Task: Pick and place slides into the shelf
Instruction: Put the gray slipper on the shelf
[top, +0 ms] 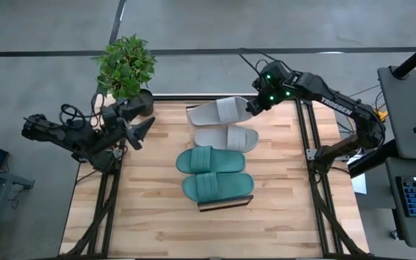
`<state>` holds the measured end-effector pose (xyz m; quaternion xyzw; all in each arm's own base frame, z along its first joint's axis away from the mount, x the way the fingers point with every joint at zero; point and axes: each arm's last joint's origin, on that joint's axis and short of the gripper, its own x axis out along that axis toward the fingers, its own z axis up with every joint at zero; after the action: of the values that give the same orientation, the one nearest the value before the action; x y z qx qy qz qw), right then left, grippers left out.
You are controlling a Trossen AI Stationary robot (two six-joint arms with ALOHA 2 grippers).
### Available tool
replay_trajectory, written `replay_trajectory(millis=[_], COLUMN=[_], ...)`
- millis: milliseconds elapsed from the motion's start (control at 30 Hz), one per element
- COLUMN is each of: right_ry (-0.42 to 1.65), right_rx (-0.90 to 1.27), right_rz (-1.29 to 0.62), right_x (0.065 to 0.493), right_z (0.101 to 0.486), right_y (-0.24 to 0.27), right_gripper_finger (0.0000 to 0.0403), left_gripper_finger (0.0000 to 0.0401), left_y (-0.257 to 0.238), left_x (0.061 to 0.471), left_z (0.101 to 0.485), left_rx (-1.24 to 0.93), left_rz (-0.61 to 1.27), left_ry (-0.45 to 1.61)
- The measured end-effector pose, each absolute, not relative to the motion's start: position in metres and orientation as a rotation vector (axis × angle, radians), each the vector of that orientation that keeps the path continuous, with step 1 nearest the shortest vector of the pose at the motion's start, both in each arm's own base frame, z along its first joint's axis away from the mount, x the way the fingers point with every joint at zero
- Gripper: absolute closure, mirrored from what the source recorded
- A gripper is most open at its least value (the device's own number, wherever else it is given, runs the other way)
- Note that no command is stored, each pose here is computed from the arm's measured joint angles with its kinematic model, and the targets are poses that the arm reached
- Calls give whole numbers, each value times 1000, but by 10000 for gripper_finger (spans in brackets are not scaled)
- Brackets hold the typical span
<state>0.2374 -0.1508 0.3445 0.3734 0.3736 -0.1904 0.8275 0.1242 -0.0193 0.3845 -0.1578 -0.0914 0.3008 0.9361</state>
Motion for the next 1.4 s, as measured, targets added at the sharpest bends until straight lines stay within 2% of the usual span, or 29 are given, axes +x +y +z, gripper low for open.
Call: replay_trajectory(millis=[467, 800, 1400], right_ry=[802, 865, 912], right_rx=[870, 957, 985], right_rz=[-395, -280, -283], right_x=[204, 218, 221], right_z=[324, 304, 292], right_y=[-155, -163, -166], right_gripper_finger=[384, 384, 379], left_gripper_finger=[73, 73, 73], left_y=[-18, -17, -16], left_x=[120, 120, 117], left_z=[386, 386, 387], left_rx=[-331, -312, -313], left_rz=[627, 645, 650], left_ry=[-198, -193, -200])
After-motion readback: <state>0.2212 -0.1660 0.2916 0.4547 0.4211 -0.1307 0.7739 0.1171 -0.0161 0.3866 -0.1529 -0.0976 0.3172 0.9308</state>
